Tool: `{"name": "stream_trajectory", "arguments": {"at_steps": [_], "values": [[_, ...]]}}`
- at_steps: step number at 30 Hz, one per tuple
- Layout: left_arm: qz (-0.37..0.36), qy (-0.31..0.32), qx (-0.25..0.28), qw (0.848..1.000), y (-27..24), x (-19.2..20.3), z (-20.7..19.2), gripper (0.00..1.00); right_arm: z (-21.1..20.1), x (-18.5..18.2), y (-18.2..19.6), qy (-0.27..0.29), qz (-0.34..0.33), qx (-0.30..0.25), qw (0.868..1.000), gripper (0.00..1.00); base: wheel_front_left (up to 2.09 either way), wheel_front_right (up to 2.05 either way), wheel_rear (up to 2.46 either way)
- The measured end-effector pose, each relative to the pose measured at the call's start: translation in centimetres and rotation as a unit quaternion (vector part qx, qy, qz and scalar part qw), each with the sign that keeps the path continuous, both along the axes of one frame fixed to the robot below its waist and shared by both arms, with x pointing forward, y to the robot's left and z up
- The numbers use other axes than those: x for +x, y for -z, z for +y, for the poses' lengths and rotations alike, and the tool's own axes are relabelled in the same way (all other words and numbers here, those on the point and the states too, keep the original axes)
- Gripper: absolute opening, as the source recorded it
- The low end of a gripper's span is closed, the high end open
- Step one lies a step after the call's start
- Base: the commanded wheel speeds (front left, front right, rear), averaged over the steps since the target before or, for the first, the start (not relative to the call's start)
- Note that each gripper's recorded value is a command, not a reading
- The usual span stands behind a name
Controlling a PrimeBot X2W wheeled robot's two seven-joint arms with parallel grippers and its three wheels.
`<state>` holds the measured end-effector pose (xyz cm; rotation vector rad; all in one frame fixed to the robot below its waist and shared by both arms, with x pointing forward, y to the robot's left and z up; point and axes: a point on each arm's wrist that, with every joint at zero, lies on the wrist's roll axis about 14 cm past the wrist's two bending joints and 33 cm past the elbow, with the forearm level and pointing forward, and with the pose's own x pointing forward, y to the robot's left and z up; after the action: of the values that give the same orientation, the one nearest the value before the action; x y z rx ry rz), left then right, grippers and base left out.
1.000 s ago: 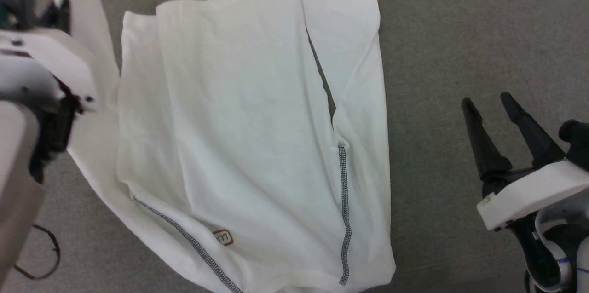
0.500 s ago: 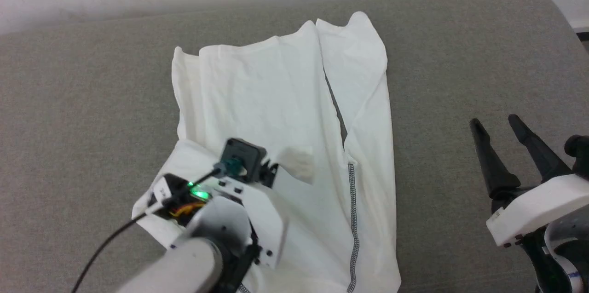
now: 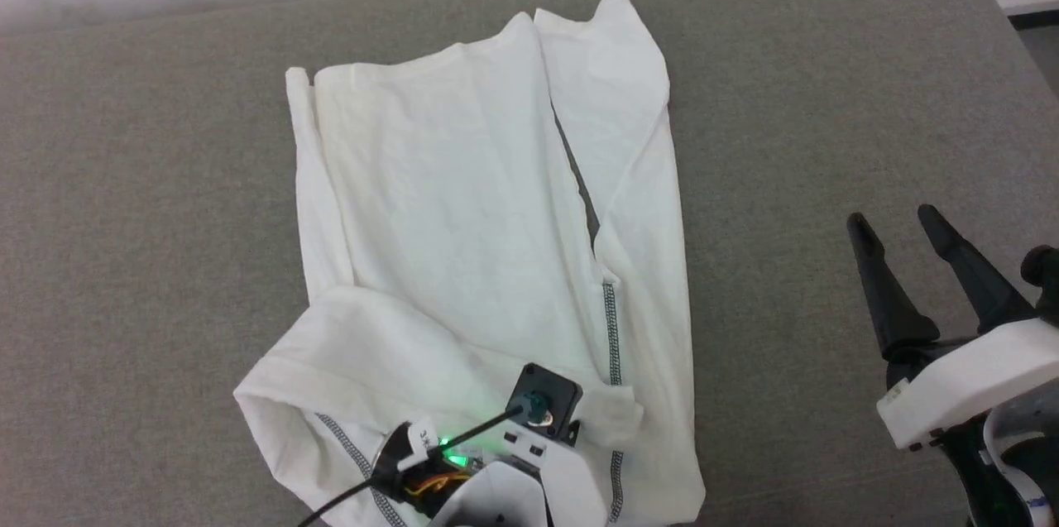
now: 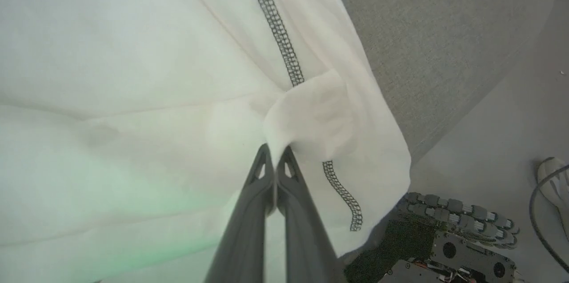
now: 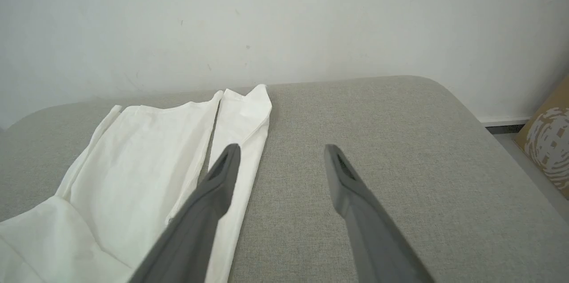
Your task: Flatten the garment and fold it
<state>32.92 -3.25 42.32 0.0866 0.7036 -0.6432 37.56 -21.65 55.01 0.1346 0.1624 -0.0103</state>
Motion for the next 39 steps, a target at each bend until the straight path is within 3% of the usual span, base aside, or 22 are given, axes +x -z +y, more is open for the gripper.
{"name": "stream_trajectory", "arguments": {"at_steps": [4,6,13,19,24,29,36,39], "values": [[0.068,0.016,0.009,0.998,3.3,-2.3,-0.2,0.0,-0.3,0.1,0.8,0.005,0.012,-0.005,1.0,1.0,0.0,0.0,0.0],[0.071,0.02,0.001,0.997,3.5,-2.6,-0.6,1.0,-0.4,0.1,1.0,0.007,0.016,-0.005,1.0,1.0,0.0,0.0,0.0],[-0.024,0.005,-0.062,0.998,-1.2,-0.3,-1.3,1.0,-0.3,0.0,0.9,0.004,0.014,0.0,1.0,1.0,0.0,0.0,0.0],[-0.169,-0.025,-0.117,0.978,-8.9,3.0,0.6,1.0,0.5,-0.1,0.3,-0.008,0.007,0.004,1.0,1.0,0.0,0.0,0.0],[-0.299,-0.082,-0.133,0.942,-14.8,5.7,5.1,1.0,1.0,0.0,-0.2,-0.017,-0.001,0.003,1.0,1.0,0.0,0.0,0.0],[-0.399,-0.16,-0.11,0.896,-18.6,7.8,11.3,1.0,1.5,0.3,-0.1,-0.024,0.0,0.005,1.0,1.0,0.0,0.0,0.0],[-0.461,-0.271,-0.037,0.844,-19.5,9.4,20.7,1.0,1.2,1.2,0.7,-0.019,0.005,0.008,1.0,1.0,0.0,0.0,0.0],[-0.463,-0.313,-0.026,0.829,-19.2,9.4,24.0,1.0,0.8,1.8,1.5,-0.014,0.015,0.011,1.0,1.0,0.0,0.0,0.0]]}}
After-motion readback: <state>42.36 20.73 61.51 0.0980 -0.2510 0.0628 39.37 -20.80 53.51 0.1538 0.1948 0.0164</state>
